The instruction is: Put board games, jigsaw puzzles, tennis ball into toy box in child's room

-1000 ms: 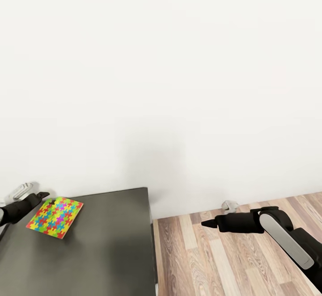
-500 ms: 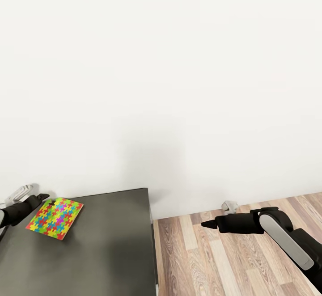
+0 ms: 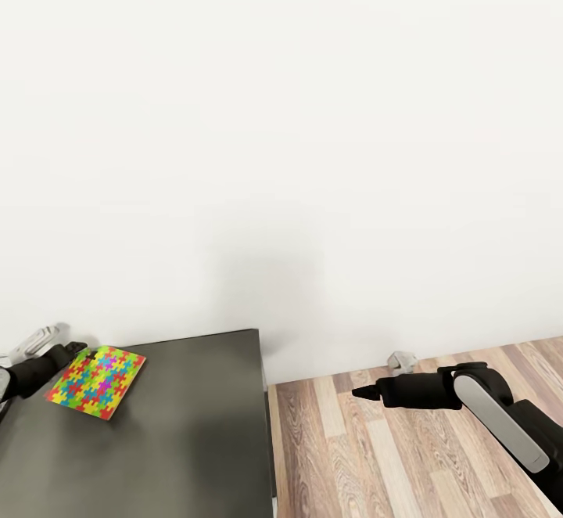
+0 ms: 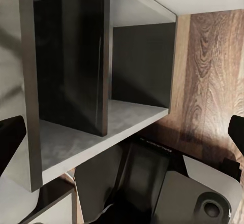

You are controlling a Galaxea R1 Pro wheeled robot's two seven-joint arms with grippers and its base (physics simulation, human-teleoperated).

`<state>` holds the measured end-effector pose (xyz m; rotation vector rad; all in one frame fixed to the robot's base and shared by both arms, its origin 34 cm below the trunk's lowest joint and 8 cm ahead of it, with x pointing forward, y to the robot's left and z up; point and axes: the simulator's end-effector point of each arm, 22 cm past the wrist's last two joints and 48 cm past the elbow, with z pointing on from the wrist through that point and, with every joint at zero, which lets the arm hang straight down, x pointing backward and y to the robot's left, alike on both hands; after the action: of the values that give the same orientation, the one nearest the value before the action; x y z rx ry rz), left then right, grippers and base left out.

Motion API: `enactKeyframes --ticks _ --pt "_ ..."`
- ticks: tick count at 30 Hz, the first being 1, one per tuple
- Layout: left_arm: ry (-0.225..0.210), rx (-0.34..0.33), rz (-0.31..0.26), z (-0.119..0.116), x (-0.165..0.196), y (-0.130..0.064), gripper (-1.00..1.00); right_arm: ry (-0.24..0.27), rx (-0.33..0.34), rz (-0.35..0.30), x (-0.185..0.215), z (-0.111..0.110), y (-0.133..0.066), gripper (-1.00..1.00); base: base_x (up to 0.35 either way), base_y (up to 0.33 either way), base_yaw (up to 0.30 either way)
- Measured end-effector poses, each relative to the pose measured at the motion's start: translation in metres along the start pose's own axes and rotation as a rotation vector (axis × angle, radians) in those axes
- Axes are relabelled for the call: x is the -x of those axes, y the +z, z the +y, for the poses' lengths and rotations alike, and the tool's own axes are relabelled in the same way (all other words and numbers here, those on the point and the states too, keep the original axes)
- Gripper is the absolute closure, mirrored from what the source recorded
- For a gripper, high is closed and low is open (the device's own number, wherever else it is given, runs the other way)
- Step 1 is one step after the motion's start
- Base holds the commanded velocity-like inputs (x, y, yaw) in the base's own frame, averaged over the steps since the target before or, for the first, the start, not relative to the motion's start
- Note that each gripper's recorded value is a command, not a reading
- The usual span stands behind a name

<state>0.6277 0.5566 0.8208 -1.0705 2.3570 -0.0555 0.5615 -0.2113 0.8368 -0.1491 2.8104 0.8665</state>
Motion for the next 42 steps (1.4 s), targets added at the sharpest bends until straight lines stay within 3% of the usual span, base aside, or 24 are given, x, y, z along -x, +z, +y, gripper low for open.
enactKeyframes --ticks 16,42 --pt "0.060 0.079 -0.001 0.021 -0.017 0.020 -1.00 0.000 -0.001 0.000 0.000 0.000 0.000 -1.00 0.000 0.000 0.000" --pt "0.074 0.084 -0.017 0.020 -0.009 0.021 -1.00 0.000 -0.002 0.000 0.000 0.000 0.000 -1.00 0.000 0.000 0.000"
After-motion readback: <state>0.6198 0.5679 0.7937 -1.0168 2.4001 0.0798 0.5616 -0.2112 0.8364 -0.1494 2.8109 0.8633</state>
